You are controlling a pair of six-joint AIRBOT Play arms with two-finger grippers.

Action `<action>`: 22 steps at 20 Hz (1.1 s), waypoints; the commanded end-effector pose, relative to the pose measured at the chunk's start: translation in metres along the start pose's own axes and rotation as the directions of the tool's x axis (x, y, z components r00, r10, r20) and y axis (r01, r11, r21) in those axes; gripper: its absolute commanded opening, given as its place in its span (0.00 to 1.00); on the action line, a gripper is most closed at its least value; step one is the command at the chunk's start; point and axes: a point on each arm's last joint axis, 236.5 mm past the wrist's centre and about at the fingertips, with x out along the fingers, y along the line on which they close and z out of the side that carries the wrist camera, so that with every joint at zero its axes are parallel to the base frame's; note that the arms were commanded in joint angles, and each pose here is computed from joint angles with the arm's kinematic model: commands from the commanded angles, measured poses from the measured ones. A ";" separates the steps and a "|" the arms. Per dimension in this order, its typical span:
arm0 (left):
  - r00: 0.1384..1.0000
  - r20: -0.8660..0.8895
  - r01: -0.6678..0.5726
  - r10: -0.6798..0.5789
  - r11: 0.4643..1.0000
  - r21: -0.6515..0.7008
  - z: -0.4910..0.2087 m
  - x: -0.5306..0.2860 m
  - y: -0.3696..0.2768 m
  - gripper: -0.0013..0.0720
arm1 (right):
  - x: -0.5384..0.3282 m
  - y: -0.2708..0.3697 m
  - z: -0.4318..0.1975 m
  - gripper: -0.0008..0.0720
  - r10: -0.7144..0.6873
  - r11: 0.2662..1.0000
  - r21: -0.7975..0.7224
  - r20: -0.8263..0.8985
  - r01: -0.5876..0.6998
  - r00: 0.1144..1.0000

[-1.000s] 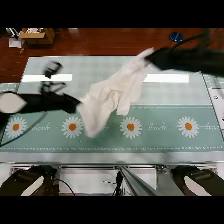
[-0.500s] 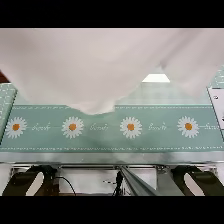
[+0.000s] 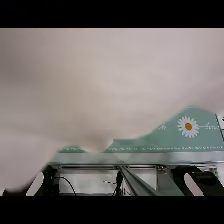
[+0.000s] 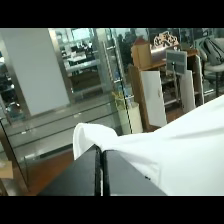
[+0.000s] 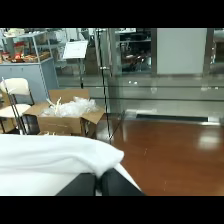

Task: Fold the shirts.

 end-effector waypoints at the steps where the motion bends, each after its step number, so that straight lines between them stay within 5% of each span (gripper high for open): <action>1: 0.991 -0.126 0.032 -0.036 0.999 -0.035 -0.027 -0.004 -0.009 0.04 | -0.013 -0.003 -0.038 0.06 -0.030 0.998 0.052 -0.171 0.039 0.985; 6: 0.892 -0.444 0.034 -0.080 0.993 -0.111 -0.124 0.023 0.001 0.04 | -0.013 -0.071 -0.145 0.05 -0.228 0.970 -0.079 -0.632 0.231 0.740; 15: 0.565 -0.767 0.031 -0.306 0.936 -0.350 -0.385 0.174 0.030 0.04 | 0.135 -0.161 -0.327 0.06 -0.154 0.977 -0.087 -0.920 0.195 0.360; 22: 0.607 -0.753 -0.079 -0.252 0.924 -0.373 -0.513 0.284 0.047 0.04 | 0.257 -0.219 -0.455 0.06 -0.126 0.957 -0.011 -0.917 0.291 0.379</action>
